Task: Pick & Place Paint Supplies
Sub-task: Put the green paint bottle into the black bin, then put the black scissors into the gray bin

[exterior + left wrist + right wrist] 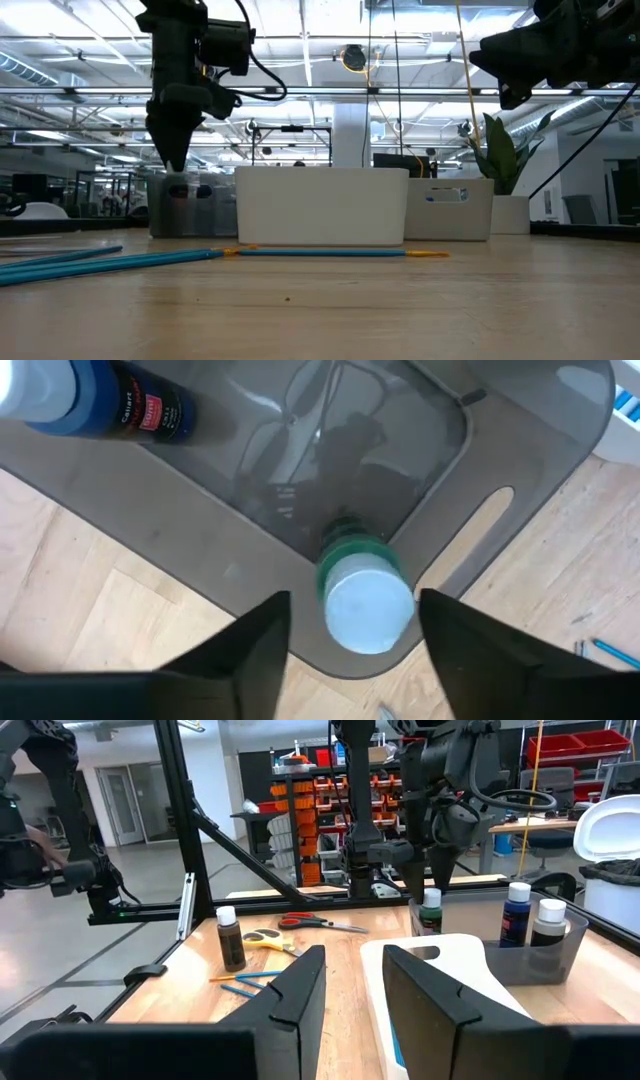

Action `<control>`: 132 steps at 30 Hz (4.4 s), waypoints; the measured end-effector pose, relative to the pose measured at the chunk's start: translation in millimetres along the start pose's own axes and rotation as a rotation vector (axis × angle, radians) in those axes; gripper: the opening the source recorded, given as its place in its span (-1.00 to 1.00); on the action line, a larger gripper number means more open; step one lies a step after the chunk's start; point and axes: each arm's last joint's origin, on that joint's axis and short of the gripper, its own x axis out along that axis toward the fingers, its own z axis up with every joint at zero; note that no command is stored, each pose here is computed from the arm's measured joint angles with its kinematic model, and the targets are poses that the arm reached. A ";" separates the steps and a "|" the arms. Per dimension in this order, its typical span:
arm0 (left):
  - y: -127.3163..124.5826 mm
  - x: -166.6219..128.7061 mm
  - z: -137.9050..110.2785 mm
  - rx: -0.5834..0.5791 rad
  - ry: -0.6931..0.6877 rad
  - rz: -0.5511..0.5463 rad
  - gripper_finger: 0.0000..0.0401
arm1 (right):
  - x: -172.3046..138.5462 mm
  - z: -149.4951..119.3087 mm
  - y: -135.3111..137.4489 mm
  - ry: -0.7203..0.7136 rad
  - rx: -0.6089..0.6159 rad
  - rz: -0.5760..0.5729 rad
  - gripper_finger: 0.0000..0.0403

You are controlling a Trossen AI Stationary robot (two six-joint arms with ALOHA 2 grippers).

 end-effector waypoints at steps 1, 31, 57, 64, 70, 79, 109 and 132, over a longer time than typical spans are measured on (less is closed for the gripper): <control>0.0 0.0 0.0 -0.003 0.000 0.000 0.23 | 0.0 0.0 0.0 0.000 0.000 0.000 -0.54; -11.4 -27.3 -148.1 -0.218 -0.007 -0.447 0.66 | 0.0 0.8 0.1 -0.008 0.040 0.000 -0.54; -72.2 59.9 -170.5 -0.452 0.136 0.020 0.45 | 0.0 2.4 0.4 -0.023 -0.004 0.005 -0.54; -81.5 76.7 -164.1 -0.530 0.175 0.060 0.31 | 0.0 2.4 0.4 -0.023 -0.005 0.005 -0.54; -89.2 80.4 -159.8 -0.509 0.171 -0.011 0.13 | 0.0 2.4 0.4 -0.023 0.005 0.005 -0.54; -88.3 79.9 -161.5 -0.474 0.201 -0.002 -0.42 | 0.0 2.4 0.4 -0.023 0.004 0.006 -0.54; -81.7 68.3 -119.6 -0.241 -0.081 -0.012 -0.99 | 0.0 3.1 0.4 -0.030 0.007 0.005 -0.54; -108.9 46.4 -155.4 -0.430 0.333 -0.105 0.02 | 0.0 2.9 0.4 -0.029 0.011 0.006 -0.54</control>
